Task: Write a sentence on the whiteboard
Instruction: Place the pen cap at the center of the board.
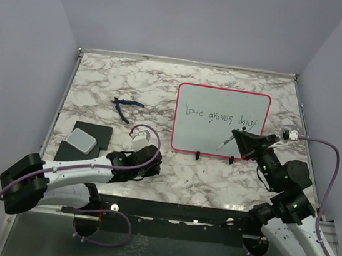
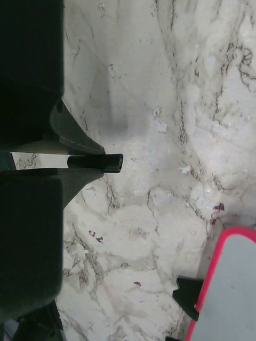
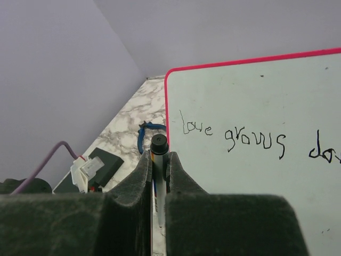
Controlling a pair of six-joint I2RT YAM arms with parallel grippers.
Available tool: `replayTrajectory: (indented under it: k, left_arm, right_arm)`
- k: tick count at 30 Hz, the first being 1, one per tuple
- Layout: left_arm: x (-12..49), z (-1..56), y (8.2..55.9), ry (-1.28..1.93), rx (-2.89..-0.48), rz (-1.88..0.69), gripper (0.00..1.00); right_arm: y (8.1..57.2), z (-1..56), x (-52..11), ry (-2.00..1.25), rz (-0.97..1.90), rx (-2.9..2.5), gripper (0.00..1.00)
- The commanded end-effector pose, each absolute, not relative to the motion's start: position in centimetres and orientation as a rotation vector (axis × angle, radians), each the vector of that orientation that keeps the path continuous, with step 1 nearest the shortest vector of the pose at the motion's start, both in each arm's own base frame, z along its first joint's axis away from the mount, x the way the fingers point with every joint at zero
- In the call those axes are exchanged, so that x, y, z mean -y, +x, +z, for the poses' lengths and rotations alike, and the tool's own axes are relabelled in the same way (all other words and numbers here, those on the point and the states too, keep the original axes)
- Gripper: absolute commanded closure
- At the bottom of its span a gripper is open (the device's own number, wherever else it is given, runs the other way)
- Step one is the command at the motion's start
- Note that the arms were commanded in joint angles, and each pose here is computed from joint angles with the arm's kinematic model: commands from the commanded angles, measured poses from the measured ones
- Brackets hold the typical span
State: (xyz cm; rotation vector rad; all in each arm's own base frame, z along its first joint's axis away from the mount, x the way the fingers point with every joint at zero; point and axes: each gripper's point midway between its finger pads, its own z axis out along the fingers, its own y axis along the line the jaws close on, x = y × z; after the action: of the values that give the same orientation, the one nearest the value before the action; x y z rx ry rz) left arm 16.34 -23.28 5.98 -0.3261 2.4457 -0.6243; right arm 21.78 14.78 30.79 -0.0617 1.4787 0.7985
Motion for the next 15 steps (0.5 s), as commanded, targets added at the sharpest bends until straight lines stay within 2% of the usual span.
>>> replayTrajectory:
  k: [1,6,7,11,15]
  left_arm:
    - [22.2,2.3,15.0,-0.472,-2.572,-0.523,0.97]
    - [22.4,0.4,14.6,-0.472,-2.656,-0.442,0.97]
    - [22.5,0.1,14.7,-0.473,-2.666,-0.428,0.94]
    - [22.9,-0.4,14.4,-0.478,-2.700,-0.418,0.70]
    - [23.4,-0.4,14.0,-0.493,-2.727,-0.434,0.58]
  right_arm:
    - [21.7,31.3,-14.3,-0.042,0.778,-1.482,0.99]
    - [21.7,31.0,-14.0,-0.041,0.759,-1.487,0.99]
    - [21.6,31.0,-13.9,-0.041,0.756,-1.485,0.99]
    - [21.4,30.8,-13.4,-0.034,0.740,-1.485,0.99]
    - [21.2,30.7,-13.1,-0.024,0.731,-1.486,0.99]
